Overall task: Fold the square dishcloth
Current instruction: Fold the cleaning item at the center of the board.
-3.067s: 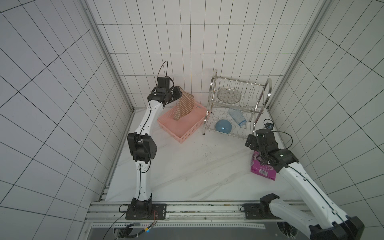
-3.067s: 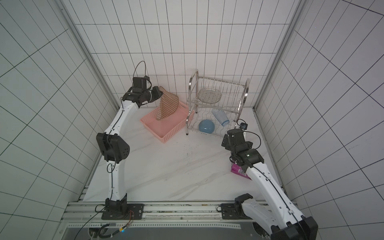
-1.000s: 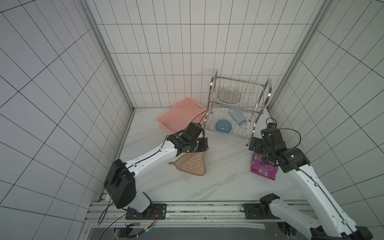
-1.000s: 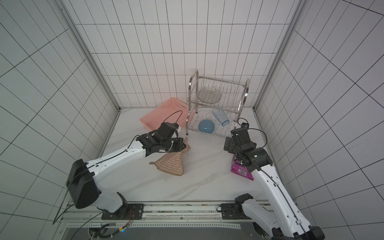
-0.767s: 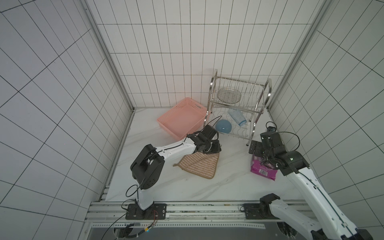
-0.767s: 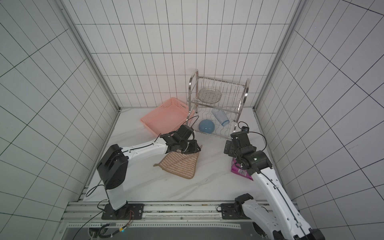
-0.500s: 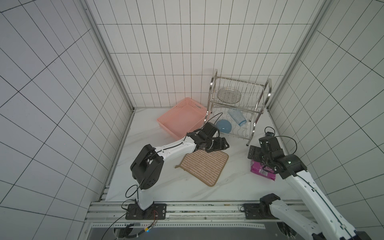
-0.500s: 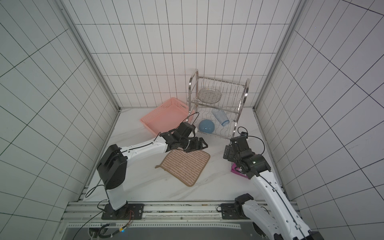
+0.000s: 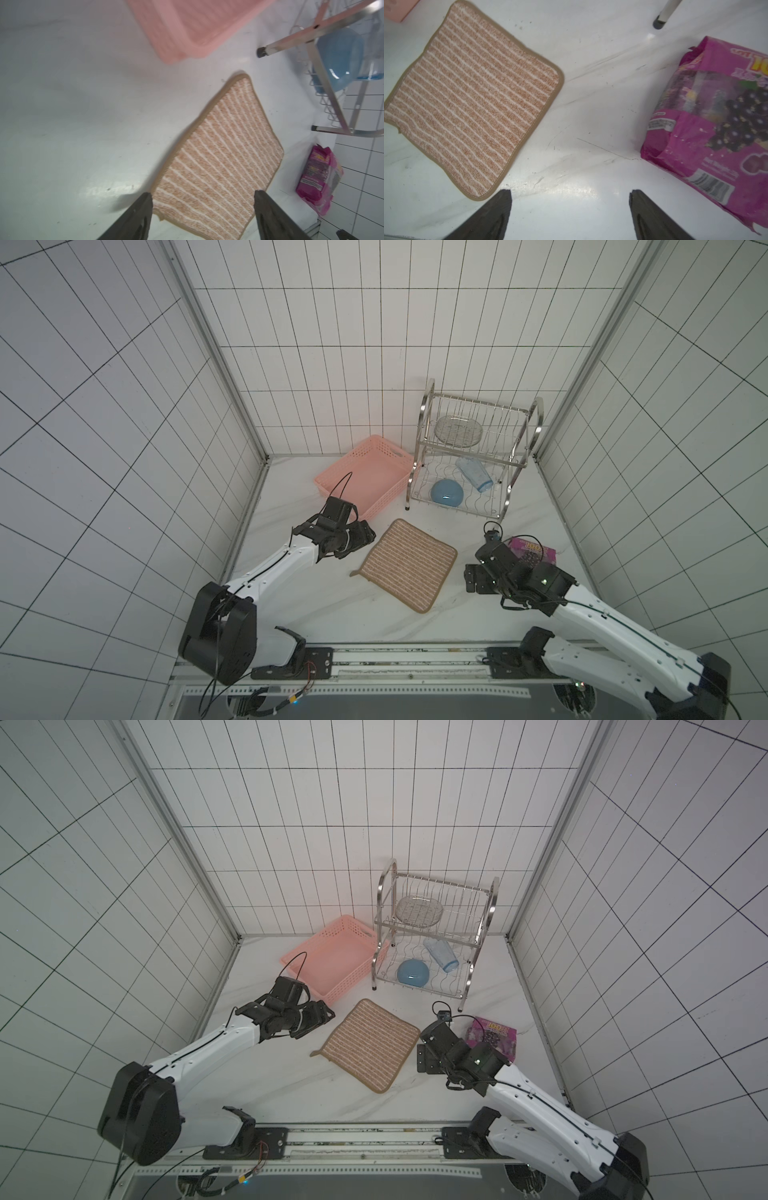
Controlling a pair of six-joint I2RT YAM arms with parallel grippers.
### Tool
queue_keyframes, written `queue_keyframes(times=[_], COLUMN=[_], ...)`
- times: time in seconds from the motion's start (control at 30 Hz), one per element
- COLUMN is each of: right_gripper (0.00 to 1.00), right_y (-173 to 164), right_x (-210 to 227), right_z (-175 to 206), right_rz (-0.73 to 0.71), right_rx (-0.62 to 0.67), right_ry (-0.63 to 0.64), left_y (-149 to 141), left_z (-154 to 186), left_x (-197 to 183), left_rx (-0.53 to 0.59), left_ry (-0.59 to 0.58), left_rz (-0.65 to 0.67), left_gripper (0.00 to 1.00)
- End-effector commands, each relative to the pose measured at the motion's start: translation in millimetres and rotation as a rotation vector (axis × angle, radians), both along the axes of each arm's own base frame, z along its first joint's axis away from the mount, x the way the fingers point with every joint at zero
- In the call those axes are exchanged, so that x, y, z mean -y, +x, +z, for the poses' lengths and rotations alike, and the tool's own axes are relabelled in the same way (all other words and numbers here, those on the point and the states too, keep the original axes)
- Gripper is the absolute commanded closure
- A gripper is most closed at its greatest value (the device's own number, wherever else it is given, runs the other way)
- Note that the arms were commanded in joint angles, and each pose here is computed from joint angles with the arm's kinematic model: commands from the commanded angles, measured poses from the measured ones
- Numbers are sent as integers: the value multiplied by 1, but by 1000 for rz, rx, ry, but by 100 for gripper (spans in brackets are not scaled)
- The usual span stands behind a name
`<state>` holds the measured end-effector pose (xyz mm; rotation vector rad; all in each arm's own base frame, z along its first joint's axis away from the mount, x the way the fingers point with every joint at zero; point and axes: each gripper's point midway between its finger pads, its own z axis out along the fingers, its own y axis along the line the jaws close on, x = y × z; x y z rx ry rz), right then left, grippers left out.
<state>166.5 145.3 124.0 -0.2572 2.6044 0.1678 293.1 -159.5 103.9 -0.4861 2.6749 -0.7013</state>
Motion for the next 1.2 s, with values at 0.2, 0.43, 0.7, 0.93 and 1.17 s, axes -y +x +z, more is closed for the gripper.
queue_keyframes(times=[0.2,0.43,0.7,0.93,1.17], right_gripper=[23,32,40,40,41], right_y=[-23,-39,-55,-59,-65], right_x=[-85,-114,-119,-108,-90], right_z=[-22,-47,-72,-84,-91], right_rz=[195,284,315,292,269], right_rx=[-20,-81,-179,-216,-235], right_ry=[-47,-119,-115,-168,-180], left_y=[-23,-39,-47,-56,-84], left_z=[-47,-68,-81,-86,-85], left_x=[-33,-19,-9,5,10], left_rx=[-128,-197,-223,-245,-272], left_ry=[30,-56,-106,-110,-109], left_rz=[-6,-49,-52,-86,-76], left_gripper=[41,49,64,97,100])
